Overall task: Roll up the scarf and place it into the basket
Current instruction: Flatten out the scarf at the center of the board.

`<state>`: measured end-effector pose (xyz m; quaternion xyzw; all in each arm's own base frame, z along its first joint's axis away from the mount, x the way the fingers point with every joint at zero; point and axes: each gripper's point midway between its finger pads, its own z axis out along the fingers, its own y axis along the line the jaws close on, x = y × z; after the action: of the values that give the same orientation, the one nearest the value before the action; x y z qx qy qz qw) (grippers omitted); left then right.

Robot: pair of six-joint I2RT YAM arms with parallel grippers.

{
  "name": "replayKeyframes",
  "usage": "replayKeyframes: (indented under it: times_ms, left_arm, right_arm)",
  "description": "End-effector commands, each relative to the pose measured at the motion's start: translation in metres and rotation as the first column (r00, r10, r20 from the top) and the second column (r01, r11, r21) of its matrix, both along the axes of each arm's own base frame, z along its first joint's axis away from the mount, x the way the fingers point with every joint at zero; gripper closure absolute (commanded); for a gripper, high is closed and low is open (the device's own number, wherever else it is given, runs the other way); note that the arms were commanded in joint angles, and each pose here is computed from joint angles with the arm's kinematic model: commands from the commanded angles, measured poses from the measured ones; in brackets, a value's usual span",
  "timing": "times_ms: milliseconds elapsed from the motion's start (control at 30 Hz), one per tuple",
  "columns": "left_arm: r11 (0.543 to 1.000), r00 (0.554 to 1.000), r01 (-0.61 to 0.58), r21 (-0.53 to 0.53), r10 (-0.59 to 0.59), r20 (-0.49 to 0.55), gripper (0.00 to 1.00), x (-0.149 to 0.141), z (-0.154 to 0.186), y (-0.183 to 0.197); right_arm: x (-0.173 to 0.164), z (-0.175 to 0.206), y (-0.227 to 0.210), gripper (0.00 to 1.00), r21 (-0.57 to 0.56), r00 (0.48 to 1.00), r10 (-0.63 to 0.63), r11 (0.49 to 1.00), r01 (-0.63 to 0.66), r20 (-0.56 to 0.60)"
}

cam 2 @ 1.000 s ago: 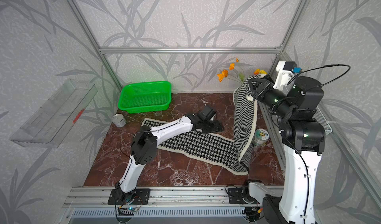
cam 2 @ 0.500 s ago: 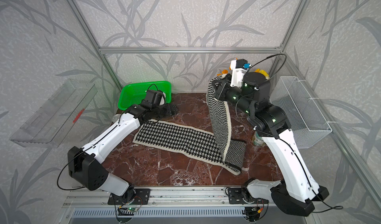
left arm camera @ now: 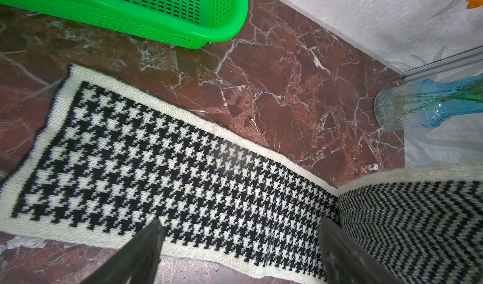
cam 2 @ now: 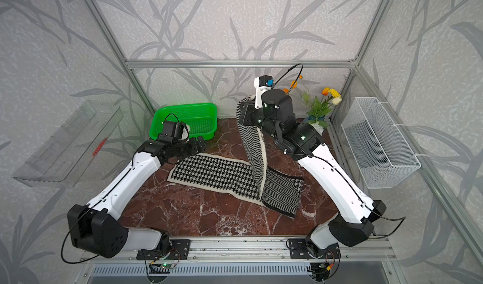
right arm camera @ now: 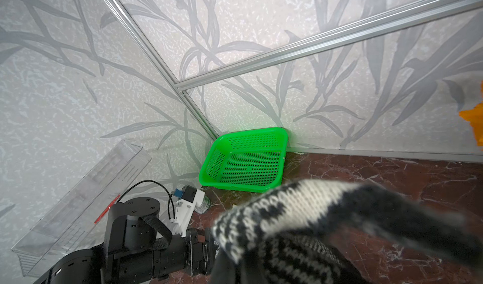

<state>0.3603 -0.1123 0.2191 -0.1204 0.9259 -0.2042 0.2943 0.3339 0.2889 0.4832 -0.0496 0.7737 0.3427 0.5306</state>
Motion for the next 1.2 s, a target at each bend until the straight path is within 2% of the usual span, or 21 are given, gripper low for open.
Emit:
replayKeyframes:
  times_ms: [0,167,367,467,633,733,1167]
  left_arm:
    - [1.0,1.0,0.026,-0.007,-0.026,0.0,0.08,-0.007,0.002,0.004]
    - [0.999,0.999,0.035,-0.01,-0.035,-0.004,0.08,-0.009,0.001,0.008]
    - [0.999,0.999,0.037,0.001,-0.037,-0.015,0.08,-0.01,-0.003,0.01]
    - [0.999,0.999,0.039,0.003,-0.039,-0.014,0.09,-0.011,-0.002,0.011]
    - [0.999,0.999,0.038,0.022,-0.037,-0.023,0.09,-0.013,-0.004,0.015]
    - [0.999,0.999,0.034,0.025,-0.033,-0.021,0.09,-0.014,-0.005,0.017]
    - [0.999,0.999,0.034,0.015,-0.033,-0.021,0.09,-0.017,-0.007,0.018]
  right_arm:
    - [0.004,-0.009,0.015,1.0,0.011,1.0,0.0,1.0,0.0,0.019]
    - [0.013,-0.045,0.021,1.0,-0.008,0.999,-0.045,0.999,0.045,-0.004]
    - [0.019,-0.056,0.011,1.0,-0.022,0.994,-0.104,0.994,0.104,0.02]
    - [0.019,-0.05,0.011,1.0,-0.025,0.994,-0.104,0.994,0.104,0.034]
    - [0.016,-0.012,0.002,1.0,-0.003,0.987,-0.124,0.992,0.125,0.104]
    - [0.014,-0.004,0.004,1.0,0.009,0.988,-0.106,0.994,0.106,0.108]
    - [0.033,-0.094,0.061,1.0,0.018,0.999,-0.031,0.999,0.032,-0.041]
